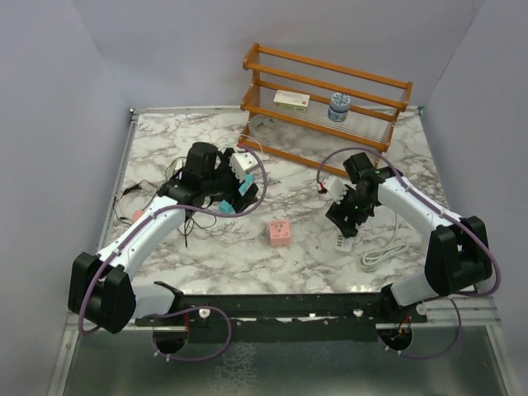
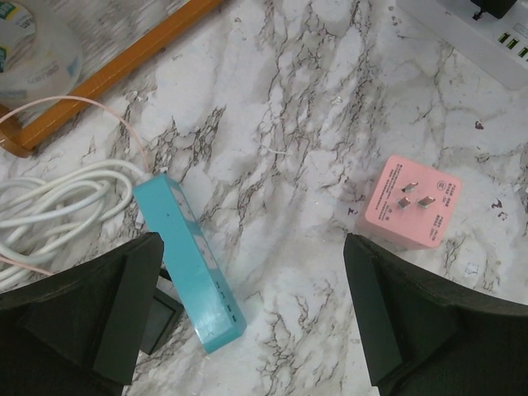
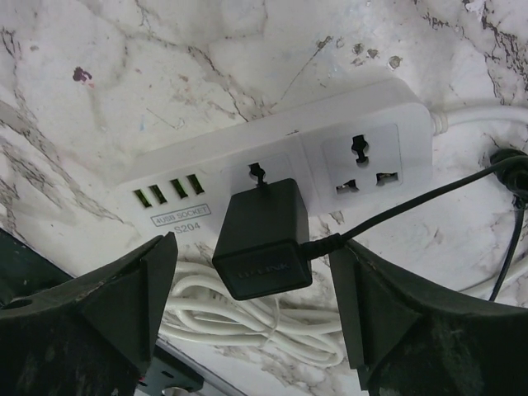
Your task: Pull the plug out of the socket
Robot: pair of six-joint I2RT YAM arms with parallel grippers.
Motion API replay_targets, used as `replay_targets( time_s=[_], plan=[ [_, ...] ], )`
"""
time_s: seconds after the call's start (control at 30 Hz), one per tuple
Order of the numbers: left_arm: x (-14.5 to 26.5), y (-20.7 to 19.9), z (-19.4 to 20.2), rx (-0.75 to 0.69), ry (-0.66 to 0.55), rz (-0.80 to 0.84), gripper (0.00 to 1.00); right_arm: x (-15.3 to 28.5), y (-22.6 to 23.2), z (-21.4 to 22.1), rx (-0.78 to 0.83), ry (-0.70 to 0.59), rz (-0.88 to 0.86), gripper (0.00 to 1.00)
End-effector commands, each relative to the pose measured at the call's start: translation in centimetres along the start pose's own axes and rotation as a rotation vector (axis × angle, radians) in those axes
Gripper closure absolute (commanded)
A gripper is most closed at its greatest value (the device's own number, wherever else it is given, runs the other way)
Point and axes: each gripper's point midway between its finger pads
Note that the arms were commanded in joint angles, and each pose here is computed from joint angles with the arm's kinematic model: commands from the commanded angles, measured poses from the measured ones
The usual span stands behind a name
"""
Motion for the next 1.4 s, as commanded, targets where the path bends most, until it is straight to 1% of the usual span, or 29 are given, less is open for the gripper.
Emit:
replay_targets(
  time_s=[0.0, 0.1, 0.2, 0.23, 0.4, 0.47, 0.53, 0.63, 0.67, 0.73, 0.87, 0.97, 1.17, 1.37],
  plan=[
    [-0.2, 0.1, -0.9, -0.035, 0.0, -0.01, 0.01, -0.4, -0.1, -1.0, -0.148, -0.051, 0.032, 0.19],
    [-0.4, -0.3, -0.6, -0.034, 0.0, -0.006, 0.01, -0.6, -1.5, -0.5, -0.206, -0.034, 0.119, 0.2],
    [-0.5, -0.6, -0.5, -0.034, -0.004, -0.004, 0.01, -0.5, -2.3, -0.6, -0.236, -0.046, 0.164, 0.22],
    [-0.4, -0.6, -0.4, -0.037, -0.006, -0.006, 0.01, -0.6, -2.5, -0.6, -0.244, -0.041, 0.173, 0.24],
    [-0.1, -0.6, -0.4, -0.053, -0.012, -0.018, 0.01, -0.8, -3.2, -0.3, -0.267, -0.029, 0.208, 0.44],
    [-0.1, -0.7, -0.4, -0.056, -0.013, -0.019, 0.01, -0.8, -3.3, -0.1, -0.271, -0.025, 0.21, 0.49],
    [0.0, -0.6, -0.5, -0.062, -0.017, -0.023, 0.01, -0.7, -3.3, 0.2, -0.273, -0.016, 0.208, 0.48],
    [0.1, -0.6, -0.6, -0.071, -0.018, -0.025, 0.01, -0.7, -3.3, 0.6, -0.275, -0.001, 0.203, 0.41],
    [0.1, -0.6, -0.6, -0.073, -0.019, -0.026, 0.01, -0.7, -3.3, 0.7, -0.275, 0.002, 0.203, 0.4],
    [0.1, -0.5, -0.6, -0.077, -0.021, -0.029, 0.01, -0.7, -3.3, 0.8, -0.275, 0.005, 0.202, 0.42],
    [-0.1, -0.6, -0.5, -0.078, -0.017, -0.024, 0.01, -0.6, -3.5, 0.6, -0.273, 0.0, 0.197, 0.58],
    [-0.2, -0.7, -0.4, -0.08, -0.013, -0.021, 0.01, -0.6, -3.3, 0.0, -0.262, -0.02, 0.176, 0.67],
    [-1.0, -1.0, -0.4, -0.097, -0.005, 0.001, 0.01, -0.9, -2.9, -1.9, -0.19, -0.087, 0.105, 0.82],
    [-2.4, -1.9, -1.1, -0.081, -0.032, 0.047, 0.01, -0.6, -1.4, -3.7, -0.144, -0.159, -0.006, 0.9]
  ],
)
Point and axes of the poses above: each gripper's point midway between its finger pads, its own x axis back along the fingers, its own y axis along the line the jaws close on, z = x × y, and after that the axes turned 1 degree about -x, right-handed
